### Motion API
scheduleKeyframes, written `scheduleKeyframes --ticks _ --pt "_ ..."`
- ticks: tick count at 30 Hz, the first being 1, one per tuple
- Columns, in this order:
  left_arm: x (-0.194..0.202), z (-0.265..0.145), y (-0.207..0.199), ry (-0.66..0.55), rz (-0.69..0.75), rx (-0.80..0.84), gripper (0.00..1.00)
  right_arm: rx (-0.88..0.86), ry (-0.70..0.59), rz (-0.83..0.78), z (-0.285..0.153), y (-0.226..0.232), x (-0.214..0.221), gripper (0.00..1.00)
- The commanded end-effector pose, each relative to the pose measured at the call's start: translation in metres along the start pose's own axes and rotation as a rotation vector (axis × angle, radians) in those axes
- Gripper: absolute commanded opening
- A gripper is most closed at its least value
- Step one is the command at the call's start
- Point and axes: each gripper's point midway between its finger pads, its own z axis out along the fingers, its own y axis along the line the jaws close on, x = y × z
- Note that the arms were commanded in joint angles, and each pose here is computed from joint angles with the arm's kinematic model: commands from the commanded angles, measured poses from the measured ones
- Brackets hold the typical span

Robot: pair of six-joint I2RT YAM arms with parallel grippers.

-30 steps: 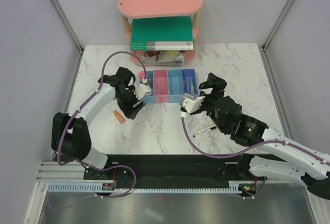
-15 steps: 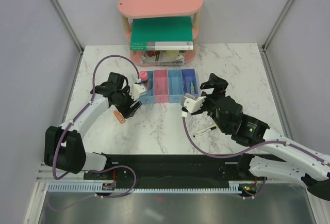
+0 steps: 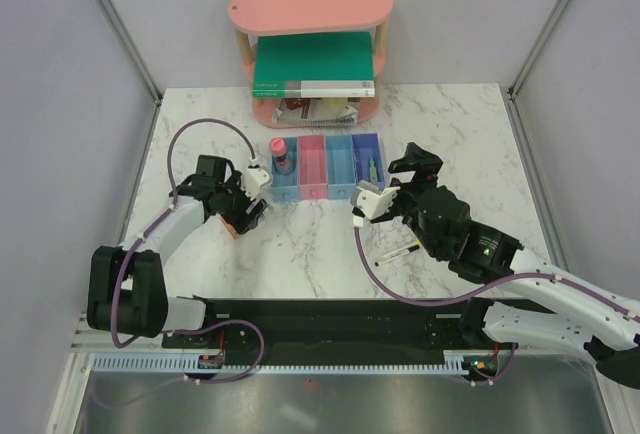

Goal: Sort the stationery into containers
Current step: Pick up the stationery from the center of the board.

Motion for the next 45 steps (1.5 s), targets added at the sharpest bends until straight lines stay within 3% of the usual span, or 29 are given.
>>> scheduleKeyframes --ticks 1,16,29,34,40,45 --pt "-0.028 0.003 0.016 -0.165 0.055 -0.013 0.8 0.031 -0.003 0.042 -0.004 -0.013 -0.001 0.98" --pt "-0.025 0.013 -0.001 -0.235 0.034 0.129 0.8 0.03 -0.004 0.044 -0.001 -0.015 -0.005 0.98" --pt "-0.013 0.021 0.01 -0.162 -0.003 0.102 0.76 0.026 -0.009 0.049 -0.001 -0.016 -0.007 0.98" --pt "-0.025 0.013 0.011 -0.185 -0.044 0.104 0.78 0.029 -0.008 0.049 -0.001 -0.017 -0.007 0.98" --pt "-0.036 0.001 0.01 -0.19 -0.13 0.102 0.91 0.024 -0.006 0.046 -0.001 -0.014 -0.005 0.98" --pt "-0.03 0.001 0.011 -0.149 -0.136 0.069 0.94 0.024 -0.011 0.048 -0.001 -0.013 -0.006 0.98"
